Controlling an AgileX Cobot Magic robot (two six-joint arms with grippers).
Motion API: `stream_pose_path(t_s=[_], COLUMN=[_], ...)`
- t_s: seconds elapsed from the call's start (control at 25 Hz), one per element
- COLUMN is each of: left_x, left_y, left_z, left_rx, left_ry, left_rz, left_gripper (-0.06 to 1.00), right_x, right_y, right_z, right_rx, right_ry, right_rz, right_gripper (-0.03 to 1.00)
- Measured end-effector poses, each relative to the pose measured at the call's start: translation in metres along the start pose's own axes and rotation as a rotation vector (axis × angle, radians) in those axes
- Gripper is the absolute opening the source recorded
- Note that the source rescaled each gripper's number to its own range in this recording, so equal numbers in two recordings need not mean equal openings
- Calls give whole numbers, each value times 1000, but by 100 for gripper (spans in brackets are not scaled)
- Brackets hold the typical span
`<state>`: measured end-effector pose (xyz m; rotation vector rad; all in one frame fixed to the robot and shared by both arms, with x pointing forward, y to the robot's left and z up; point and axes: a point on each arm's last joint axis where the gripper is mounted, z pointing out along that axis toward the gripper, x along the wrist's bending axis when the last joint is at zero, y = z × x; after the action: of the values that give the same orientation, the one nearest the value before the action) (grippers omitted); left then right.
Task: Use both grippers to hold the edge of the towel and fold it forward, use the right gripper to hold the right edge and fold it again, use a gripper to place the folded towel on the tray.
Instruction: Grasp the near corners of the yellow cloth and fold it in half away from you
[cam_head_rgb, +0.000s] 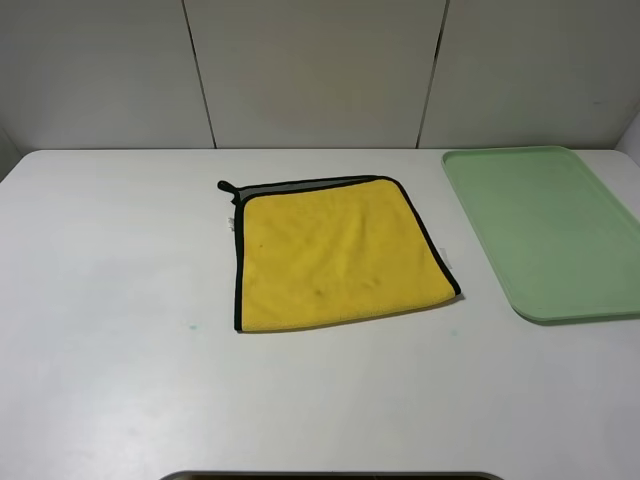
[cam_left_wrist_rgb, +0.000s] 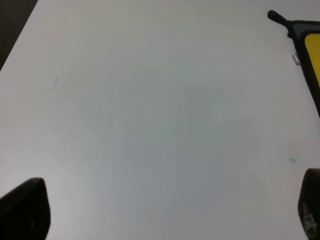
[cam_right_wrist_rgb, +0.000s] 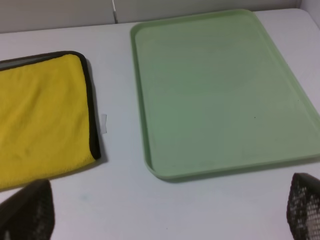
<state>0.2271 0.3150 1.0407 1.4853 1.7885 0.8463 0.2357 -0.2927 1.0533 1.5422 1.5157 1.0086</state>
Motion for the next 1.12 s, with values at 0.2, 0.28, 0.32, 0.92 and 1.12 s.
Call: stream_pose_path(t_s=[0.2, 0.28, 0.32, 0.92, 1.12], left_x=[0, 0, 0, 0, 1], left_y=[0, 0, 0, 0, 0], left_z=[0, 0, 0, 0, 0], left_rx=[0, 0, 0, 0, -3], left_ry=[0, 0, 0, 0, 10], left_rz=[0, 0, 0, 0, 4], left_gripper=[100, 100, 100, 100, 100], right_x=[0, 0, 0, 0, 0], right_y=[0, 0, 0, 0, 0], right_z=[0, 0, 0, 0, 0], right_rx=[0, 0, 0, 0, 0], right_ry=[0, 0, 0, 0, 0], right_rz=[0, 0, 0, 1, 1], right_gripper=[100, 100, 100, 100, 100])
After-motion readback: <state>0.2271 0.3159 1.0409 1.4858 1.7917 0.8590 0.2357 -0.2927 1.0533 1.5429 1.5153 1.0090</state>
